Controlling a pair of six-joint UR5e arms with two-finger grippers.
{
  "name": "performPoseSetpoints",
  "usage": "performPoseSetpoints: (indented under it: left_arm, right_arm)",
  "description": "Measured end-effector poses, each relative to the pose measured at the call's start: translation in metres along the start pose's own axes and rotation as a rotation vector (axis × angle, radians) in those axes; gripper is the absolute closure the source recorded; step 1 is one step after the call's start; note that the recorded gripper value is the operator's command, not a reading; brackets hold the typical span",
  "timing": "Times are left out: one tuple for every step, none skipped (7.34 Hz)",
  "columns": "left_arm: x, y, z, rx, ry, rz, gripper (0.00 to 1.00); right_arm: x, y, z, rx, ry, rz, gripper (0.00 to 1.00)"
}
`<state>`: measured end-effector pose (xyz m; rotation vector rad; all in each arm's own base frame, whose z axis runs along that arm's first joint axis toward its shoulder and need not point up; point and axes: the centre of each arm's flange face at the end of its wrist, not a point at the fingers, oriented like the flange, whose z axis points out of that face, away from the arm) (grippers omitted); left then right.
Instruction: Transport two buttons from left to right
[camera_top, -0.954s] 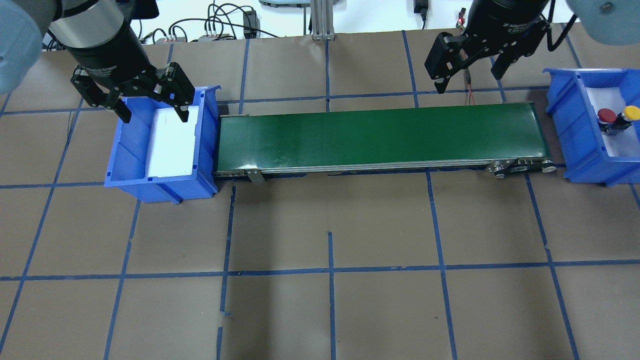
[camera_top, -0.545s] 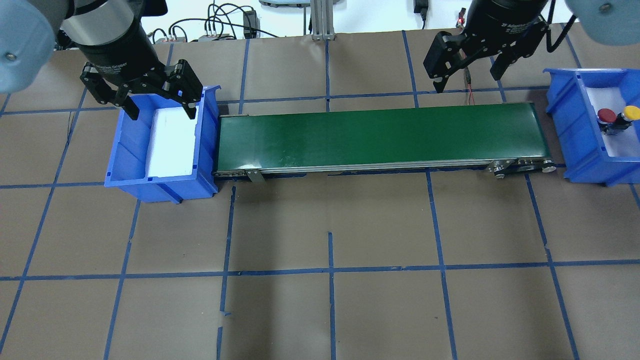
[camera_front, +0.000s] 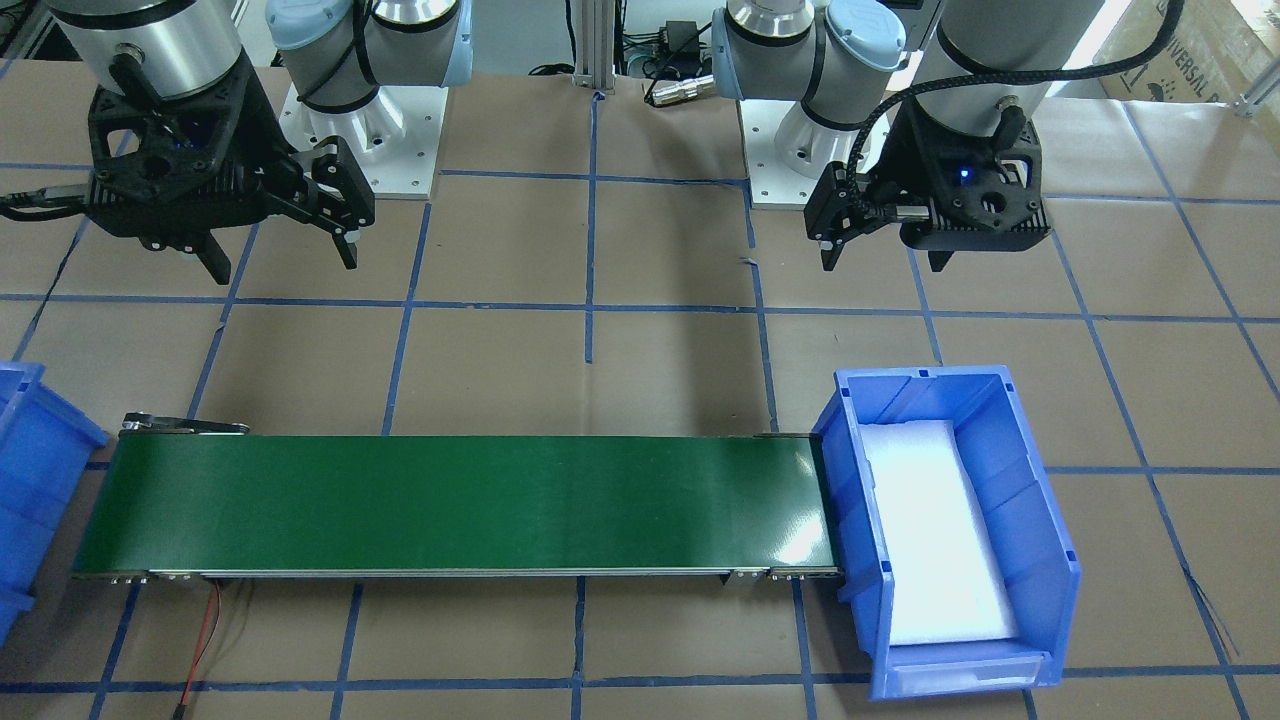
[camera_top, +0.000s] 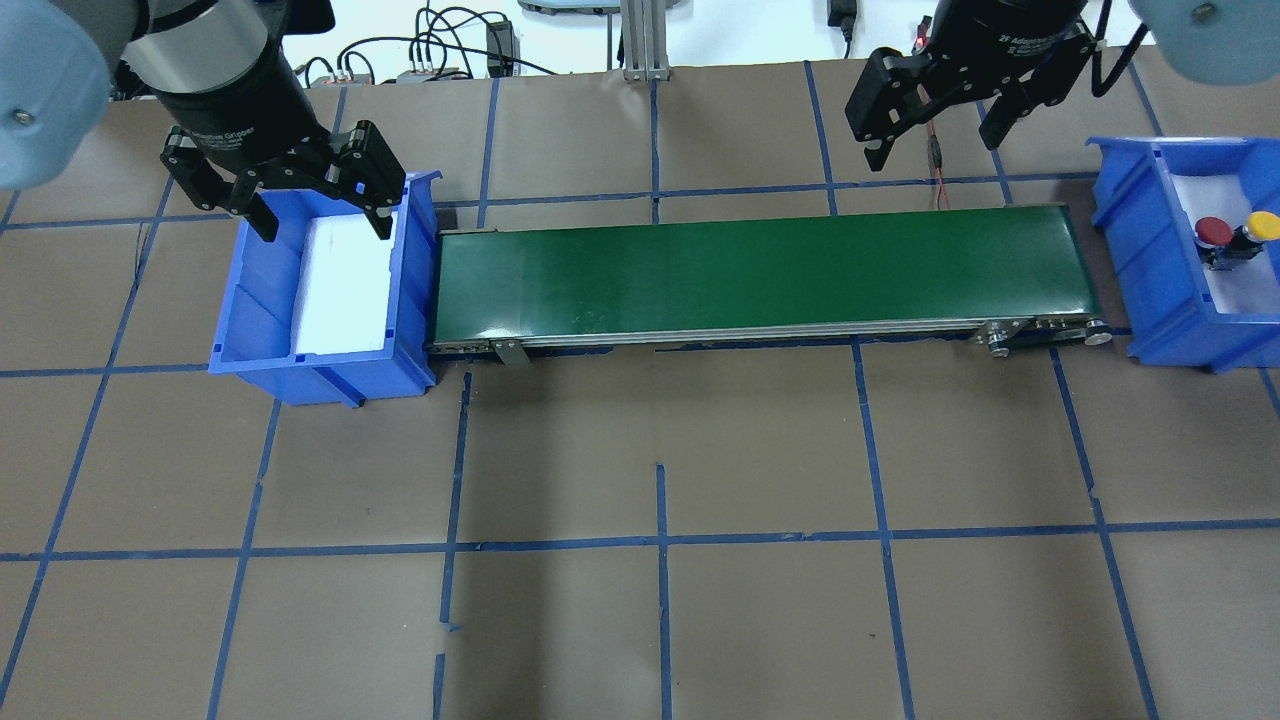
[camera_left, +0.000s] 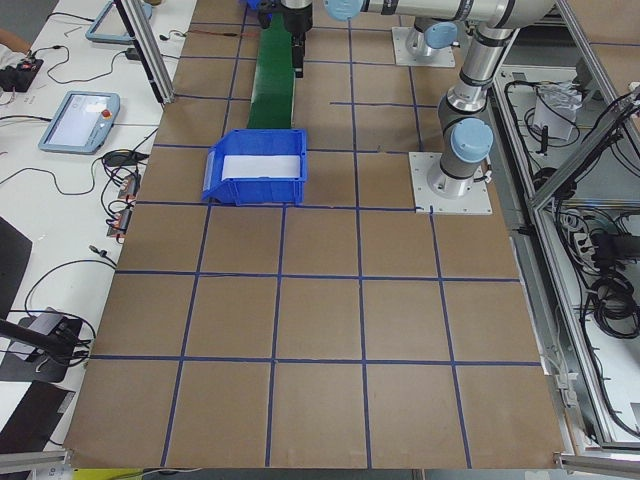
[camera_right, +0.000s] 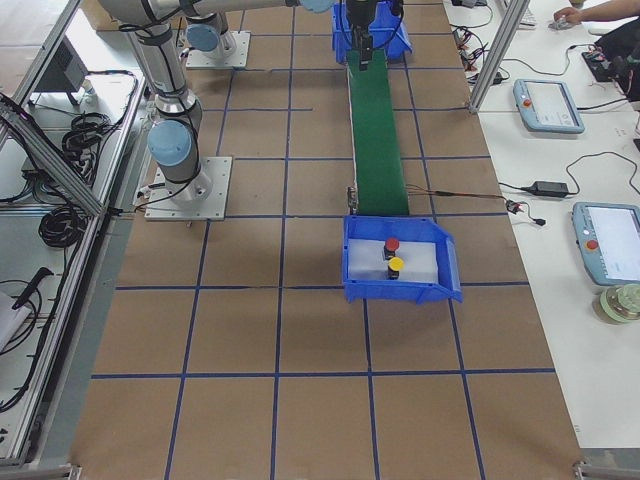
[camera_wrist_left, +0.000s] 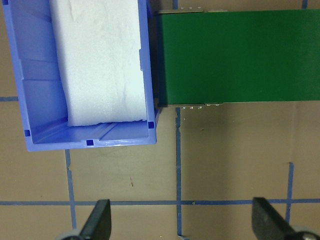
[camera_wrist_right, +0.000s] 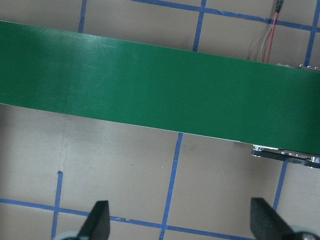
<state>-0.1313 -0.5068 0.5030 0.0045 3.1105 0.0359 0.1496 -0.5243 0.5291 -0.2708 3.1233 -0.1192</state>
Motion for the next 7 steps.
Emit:
performPoseSetpoints:
  left_arm:
    - [0.000, 0.000, 0.000, 0.001, 0.001, -0.014, 0.00]
    - [0.000, 0.000, -0.001, 0.002, 0.001, -0.019, 0.00]
    - [0.000, 0.000, 0.000, 0.002, 0.001, -0.017, 0.00]
    - [0.000, 0.000, 0.000, 0.000, 0.001, -0.016, 0.00]
    - [0.000, 0.000, 0.000, 0.000, 0.001, -0.015, 0.00]
    - [0.000, 0.000, 0.001, 0.000, 0.001, -0.014, 0.00]
    - [0.000, 0.000, 0.001, 0.000, -0.001, -0.014, 0.00]
  right_arm:
    - [0.001, -0.001, 0.000, 0.005, 0.002, 0.000, 0.00]
    - [0.002, -0.004, 0.002, 0.003, 0.003, 0.003, 0.00]
    - [0.004, -0.006, 0.006, -0.004, 0.003, 0.008, 0.00]
    - [0.008, -0.007, 0.009, -0.009, 0.004, 0.014, 0.00]
    - [0.010, -0.007, 0.009, -0.012, 0.004, 0.018, 0.00]
    - [0.011, -0.007, 0.010, -0.014, 0.003, 0.020, 0.00]
    - [0.011, -0.007, 0.010, -0.015, -0.001, 0.020, 0.00]
